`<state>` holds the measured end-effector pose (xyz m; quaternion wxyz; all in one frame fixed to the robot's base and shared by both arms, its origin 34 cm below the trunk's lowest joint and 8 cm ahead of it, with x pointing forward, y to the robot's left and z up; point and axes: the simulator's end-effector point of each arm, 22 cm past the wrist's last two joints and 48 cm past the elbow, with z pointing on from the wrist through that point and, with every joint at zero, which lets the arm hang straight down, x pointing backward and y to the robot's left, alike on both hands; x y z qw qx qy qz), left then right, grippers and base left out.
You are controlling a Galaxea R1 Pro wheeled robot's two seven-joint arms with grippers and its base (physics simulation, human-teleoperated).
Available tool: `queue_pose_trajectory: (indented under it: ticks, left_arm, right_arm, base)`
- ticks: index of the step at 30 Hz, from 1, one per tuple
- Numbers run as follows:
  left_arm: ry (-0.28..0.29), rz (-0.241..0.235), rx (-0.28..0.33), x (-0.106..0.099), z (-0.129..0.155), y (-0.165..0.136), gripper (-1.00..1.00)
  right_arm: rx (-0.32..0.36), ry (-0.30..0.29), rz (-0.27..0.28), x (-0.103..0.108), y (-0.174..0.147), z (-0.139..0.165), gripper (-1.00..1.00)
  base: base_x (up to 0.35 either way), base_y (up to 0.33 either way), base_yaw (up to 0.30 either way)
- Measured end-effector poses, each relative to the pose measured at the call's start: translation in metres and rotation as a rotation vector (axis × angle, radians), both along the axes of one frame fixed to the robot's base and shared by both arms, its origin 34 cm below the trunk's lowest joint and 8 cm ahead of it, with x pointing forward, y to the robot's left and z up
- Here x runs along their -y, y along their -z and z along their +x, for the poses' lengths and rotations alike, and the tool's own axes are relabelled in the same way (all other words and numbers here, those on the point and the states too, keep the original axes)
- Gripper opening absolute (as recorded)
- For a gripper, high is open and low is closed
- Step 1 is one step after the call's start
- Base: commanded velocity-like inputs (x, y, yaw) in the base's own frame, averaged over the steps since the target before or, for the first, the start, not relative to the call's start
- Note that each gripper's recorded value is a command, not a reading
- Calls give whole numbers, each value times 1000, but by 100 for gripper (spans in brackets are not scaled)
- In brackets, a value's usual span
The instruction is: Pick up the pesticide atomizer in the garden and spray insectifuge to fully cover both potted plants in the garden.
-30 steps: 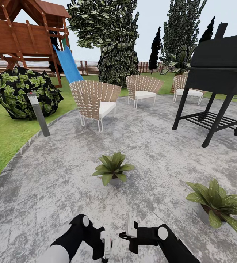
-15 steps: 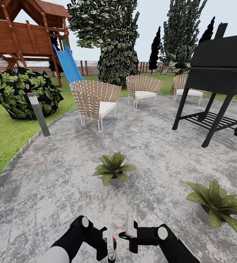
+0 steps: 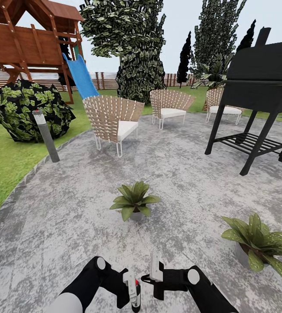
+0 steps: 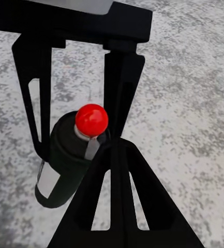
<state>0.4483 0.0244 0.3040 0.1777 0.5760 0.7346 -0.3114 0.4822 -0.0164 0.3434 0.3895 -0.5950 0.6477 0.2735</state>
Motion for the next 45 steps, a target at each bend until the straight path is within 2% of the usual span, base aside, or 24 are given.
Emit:
queue_pose_trajectory:
  ticks: [5,8,11,23,24,27,28,29,32,33,34,35,37,40,41,43,44,45]
  left_arm:
    - [-3,-2,1,0,1,0,-100]
    - [-30,-51,1,9,5,-8,-100]
    - [-20,-88,27,14,7,-13,-100]
    - [-13,-85,35,14,6,-11,-100]
    - [-24,-39,39,-14,8,0,-100]
    - [-53,56,43,-80,14,16,-100]
    - [-72,106,45,-118,17,22,-100]
    - [-79,128,45,-134,17,25,-100]
    - [-87,148,46,-150,18,26,-100]
    - [-89,155,46,-156,19,27,-100]
    - [-104,200,46,-189,19,29,-100]
    - [-111,228,46,-208,19,30,-100]
    - [-119,243,48,-221,20,30,-100]
    - [-124,244,57,-222,23,28,-100]
    - [-133,241,59,-222,25,28,-100]
    - [-155,239,71,-222,30,27,-100]
    - [-174,243,88,-223,36,28,-100]
    - [-211,252,118,-225,45,30,-100]
  right_arm:
    - [0,0,1,-1,0,0,-100]
    - [0,-1,4,-3,-1,0,-100]
    - [1,-1,5,-3,-1,0,-100]
    - [-1,-1,4,-3,-1,0,-100]
    - [-1,-2,4,-3,-1,-1,-100]
    - [-2,-2,3,-3,0,-1,-100]
    - [-1,-4,0,-3,0,-1,-100]
    - [-2,-5,-1,-2,1,-2,-100]
    - [-2,-5,-5,-1,2,-2,-100]
    - [-2,-5,-6,0,2,-2,100]
    - [-3,-3,-10,2,3,-2,100]
    - [-3,-3,-11,3,3,-2,100]
    - [-4,-2,-13,4,4,-2,100]
    - [-10,11,-18,9,7,-1,100]
    - [-21,20,-30,17,14,-3,100]
    - [-31,84,-66,42,33,-2,100]
    - [-32,153,-93,60,47,2,100]
    - [-28,290,-142,90,73,4,100]
  base:
    - [0,0,0]
    - [0,0,0]
    - [0,0,0]
    - [0,0,0]
    - [0,0,0]
    - [0,0,0]
    - [0,0,0]
    - [0,0,0]
    - [0,0,0]
    - [0,0,0]
    - [0,0,0]
    - [0,0,0]
    - [0,0,0]
    - [0,0,0]
    - [0,0,0]
    - [0,0,0]
    - [0,0,0]
    - [0,0,0]
